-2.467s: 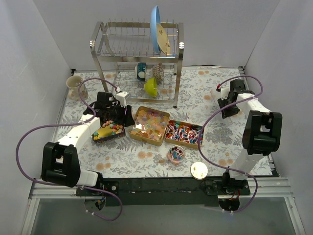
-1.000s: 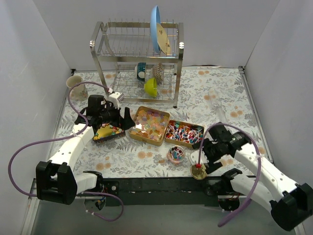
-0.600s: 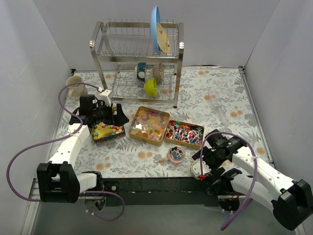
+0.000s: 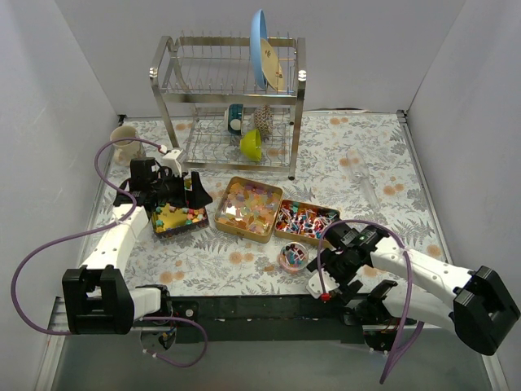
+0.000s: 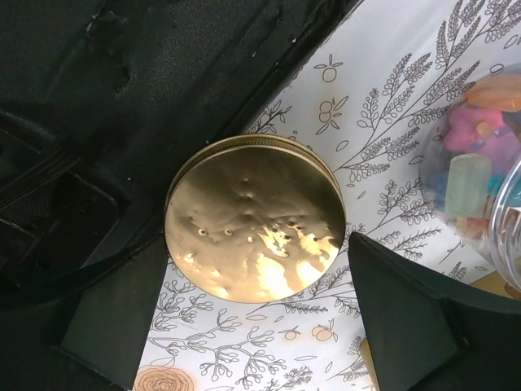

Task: Pack the candies
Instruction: Pick up the bottle lid at the center of the board, then close the bottle lid on the packing bottle.

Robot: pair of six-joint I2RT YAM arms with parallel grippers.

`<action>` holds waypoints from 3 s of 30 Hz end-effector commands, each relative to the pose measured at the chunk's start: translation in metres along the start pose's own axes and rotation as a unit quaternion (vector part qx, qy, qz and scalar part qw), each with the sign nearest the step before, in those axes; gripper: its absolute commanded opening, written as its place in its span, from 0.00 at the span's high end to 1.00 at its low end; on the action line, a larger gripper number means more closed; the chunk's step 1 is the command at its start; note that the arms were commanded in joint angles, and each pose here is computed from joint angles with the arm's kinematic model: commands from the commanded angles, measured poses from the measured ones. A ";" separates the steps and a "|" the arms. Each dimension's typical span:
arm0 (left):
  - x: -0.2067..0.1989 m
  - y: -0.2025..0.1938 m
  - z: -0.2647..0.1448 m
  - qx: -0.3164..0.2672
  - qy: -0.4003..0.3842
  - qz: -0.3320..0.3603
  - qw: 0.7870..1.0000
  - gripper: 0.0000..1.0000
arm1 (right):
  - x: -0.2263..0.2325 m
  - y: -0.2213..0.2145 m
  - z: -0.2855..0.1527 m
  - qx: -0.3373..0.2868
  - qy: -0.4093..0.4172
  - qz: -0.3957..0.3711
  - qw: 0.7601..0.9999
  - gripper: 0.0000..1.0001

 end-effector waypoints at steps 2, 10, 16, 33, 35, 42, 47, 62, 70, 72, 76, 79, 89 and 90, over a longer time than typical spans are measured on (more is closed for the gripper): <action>-0.003 0.013 -0.003 -0.018 -0.010 0.009 1.000 0.02 | 0.002 0.002 0.008 -0.006 0.012 0.019 1.000 0.02; -0.004 0.014 -0.003 -0.020 -0.010 0.010 1.000 0.02 | 0.003 -0.001 0.009 0.006 0.029 0.054 0.998 0.21; -0.006 0.011 -0.002 -0.018 -0.020 0.009 1.000 0.02 | -0.004 0.016 -0.027 0.006 -0.009 0.082 0.997 0.29; -0.010 0.011 -0.006 -0.033 -0.023 0.019 0.999 0.02 | -0.098 0.060 -0.070 -0.051 -0.081 0.154 0.983 0.28; -0.011 0.010 -0.008 -0.032 -0.022 0.019 0.999 0.02 | -0.108 0.061 -0.069 -0.052 -0.081 0.149 0.984 0.29; -0.014 0.002 -0.012 -0.031 -0.020 0.017 0.999 0.02 | -0.115 0.061 -0.055 -0.041 -0.060 0.134 0.988 0.29; -0.014 0.002 -0.011 -0.031 -0.021 0.015 0.999 0.02 | -0.111 0.062 -0.041 -0.027 -0.048 0.124 0.991 0.28; -0.004 0.007 -0.010 -0.039 -0.012 0.002 0.999 0.02 | -0.115 0.046 -0.024 0.013 -0.055 0.129 0.990 0.27; -0.004 0.004 -0.009 -0.038 -0.018 -0.001 0.999 0.02 | -0.119 0.049 -0.026 0.013 -0.057 0.137 0.989 0.21; -0.007 0.004 -0.009 -0.038 -0.027 0.002 0.999 0.02 | -0.117 0.049 -0.027 0.015 -0.053 0.138 0.989 0.16; -0.025 -0.002 -0.010 -0.030 -0.081 0.019 0.996 0.02 | -0.114 0.052 -0.036 0.021 -0.047 0.155 0.987 0.10; -0.056 -0.024 0.000 0.000 -0.129 0.078 0.989 0.02 | -0.108 0.053 -0.043 0.025 -0.046 0.171 0.984 0.02; -0.129 -0.077 0.032 0.062 -0.230 0.168 0.957 0.02 | -0.100 0.042 -0.046 0.044 -0.067 0.206 0.975 0.02; -0.133 -0.080 0.034 0.056 -0.235 0.172 0.955 0.02 | -0.101 0.041 -0.048 0.048 -0.070 0.216 0.973 0.02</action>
Point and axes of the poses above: each gripper's point midway between its finger pads, its own z axis out along the fingers, its own x axis along the line the jaws close on, y = z × x, the point moved 3 cm from there along -z, back along the fingers, and after that the axes turned 4 degrees about z, right-handed, at the moved point
